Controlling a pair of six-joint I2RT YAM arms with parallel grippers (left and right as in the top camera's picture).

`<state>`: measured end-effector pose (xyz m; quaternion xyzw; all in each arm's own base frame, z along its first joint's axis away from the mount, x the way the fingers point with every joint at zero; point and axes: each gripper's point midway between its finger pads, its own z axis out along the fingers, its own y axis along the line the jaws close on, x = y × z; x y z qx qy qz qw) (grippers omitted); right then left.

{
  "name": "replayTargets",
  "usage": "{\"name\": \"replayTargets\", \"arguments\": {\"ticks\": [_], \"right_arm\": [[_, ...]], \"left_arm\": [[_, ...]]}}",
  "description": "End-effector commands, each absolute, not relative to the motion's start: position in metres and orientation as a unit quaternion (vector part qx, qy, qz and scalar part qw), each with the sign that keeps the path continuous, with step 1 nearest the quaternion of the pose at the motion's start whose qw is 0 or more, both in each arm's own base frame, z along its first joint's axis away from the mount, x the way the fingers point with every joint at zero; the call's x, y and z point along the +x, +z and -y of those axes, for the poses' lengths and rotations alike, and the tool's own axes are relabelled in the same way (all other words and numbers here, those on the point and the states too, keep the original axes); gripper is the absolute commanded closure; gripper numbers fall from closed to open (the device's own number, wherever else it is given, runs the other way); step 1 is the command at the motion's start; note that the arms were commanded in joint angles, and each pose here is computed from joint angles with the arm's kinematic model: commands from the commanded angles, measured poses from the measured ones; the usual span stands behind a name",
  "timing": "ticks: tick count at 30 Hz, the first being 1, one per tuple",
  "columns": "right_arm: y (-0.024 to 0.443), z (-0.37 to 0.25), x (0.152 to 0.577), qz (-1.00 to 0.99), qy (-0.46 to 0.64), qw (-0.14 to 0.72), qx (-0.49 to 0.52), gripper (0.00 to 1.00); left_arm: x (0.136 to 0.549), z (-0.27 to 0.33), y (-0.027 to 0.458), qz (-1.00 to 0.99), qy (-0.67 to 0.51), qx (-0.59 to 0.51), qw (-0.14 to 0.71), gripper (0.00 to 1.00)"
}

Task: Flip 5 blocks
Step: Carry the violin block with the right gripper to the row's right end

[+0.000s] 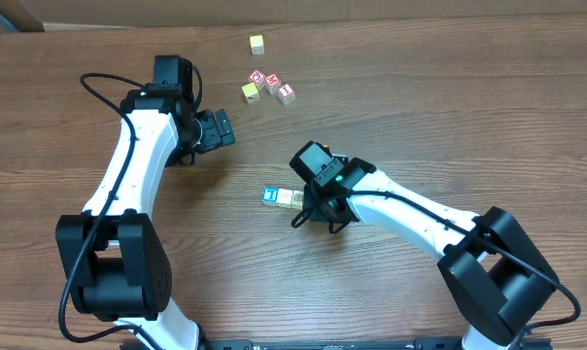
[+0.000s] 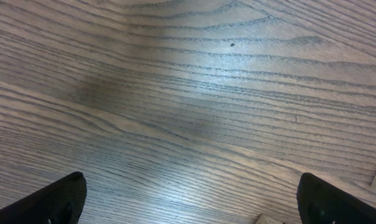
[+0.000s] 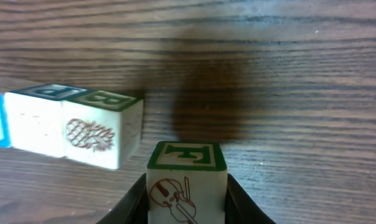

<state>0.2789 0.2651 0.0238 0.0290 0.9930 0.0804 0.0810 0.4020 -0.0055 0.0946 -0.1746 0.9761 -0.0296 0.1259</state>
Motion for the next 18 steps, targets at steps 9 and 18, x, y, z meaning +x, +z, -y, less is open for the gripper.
{"name": "replayTargets", "arguments": {"ticks": [9, 18], "right_arm": [[0.028, -0.268, 0.287, -0.989, 0.093, 0.107, 0.035, 0.49], [0.073, -0.257, 0.293, -0.988, 0.094, 0.109, 0.050, 0.48]], "left_arm": [[0.405, 0.006, 0.096, -0.975, -0.034, -0.178, 0.128, 0.00], [0.405, 0.006, 0.096, -0.975, -0.034, -0.178, 0.127, 0.00]]}}
